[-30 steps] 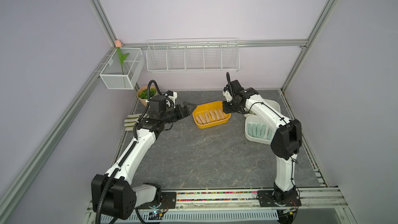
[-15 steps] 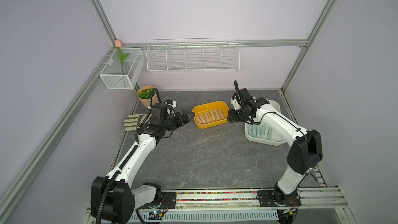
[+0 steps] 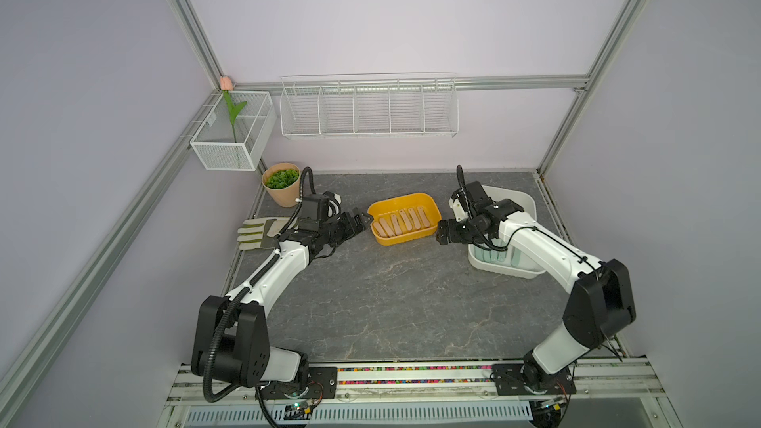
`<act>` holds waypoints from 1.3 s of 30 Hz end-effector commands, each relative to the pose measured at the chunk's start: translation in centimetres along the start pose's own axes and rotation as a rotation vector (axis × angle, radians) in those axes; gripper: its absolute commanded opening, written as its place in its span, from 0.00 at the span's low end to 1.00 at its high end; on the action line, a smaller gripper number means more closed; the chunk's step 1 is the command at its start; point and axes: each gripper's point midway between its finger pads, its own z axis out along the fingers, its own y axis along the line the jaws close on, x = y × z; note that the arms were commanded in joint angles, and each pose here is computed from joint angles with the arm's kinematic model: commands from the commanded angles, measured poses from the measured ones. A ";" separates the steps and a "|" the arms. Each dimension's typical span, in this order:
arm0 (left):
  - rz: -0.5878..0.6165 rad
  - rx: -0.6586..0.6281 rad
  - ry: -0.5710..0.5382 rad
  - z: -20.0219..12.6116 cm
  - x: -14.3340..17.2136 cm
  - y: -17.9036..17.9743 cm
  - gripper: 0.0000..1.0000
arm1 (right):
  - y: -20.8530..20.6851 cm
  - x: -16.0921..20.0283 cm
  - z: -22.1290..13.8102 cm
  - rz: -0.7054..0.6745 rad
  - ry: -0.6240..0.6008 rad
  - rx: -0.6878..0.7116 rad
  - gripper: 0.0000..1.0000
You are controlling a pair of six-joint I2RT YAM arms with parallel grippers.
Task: Place the fruit knives into the storage box by color
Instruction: Reset both arms
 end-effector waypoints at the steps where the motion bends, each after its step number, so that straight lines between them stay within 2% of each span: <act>1: -0.009 -0.023 -0.070 0.1 -2.3 -0.2 0.99 | -0.7 -0.4 0.3 0.014 -0.009 0.007 0.94; 8: -0.087 -0.137 -0.031 0.0 -1.3 1.2 0.99 | -1.1 -1.6 -1.1 0.046 -0.012 0.038 0.94; 12: -0.088 -0.182 -0.027 0.2 -0.8 1.4 0.99 | -1.5 -2.2 -1.9 0.037 0.000 0.069 0.94; 24: -0.053 -0.198 -0.013 2.7 -2.9 0.7 0.99 | -2.4 -2.0 -2.2 0.098 0.047 0.069 0.94; 33: 0.066 -0.225 -0.156 0.9 -4.6 0.5 0.99 | -2.6 0.4 -2.0 0.088 -0.048 -0.002 0.99; 36: 0.108 -0.253 -0.232 -0.5 -4.8 1.1 0.99 | -3.4 0.9 -1.7 0.083 -0.099 0.012 0.91; 39: 0.148 -0.285 -0.320 -2.5 -4.7 2.1 0.99 | -3.6 1.0 -1.8 0.076 -0.150 0.009 0.89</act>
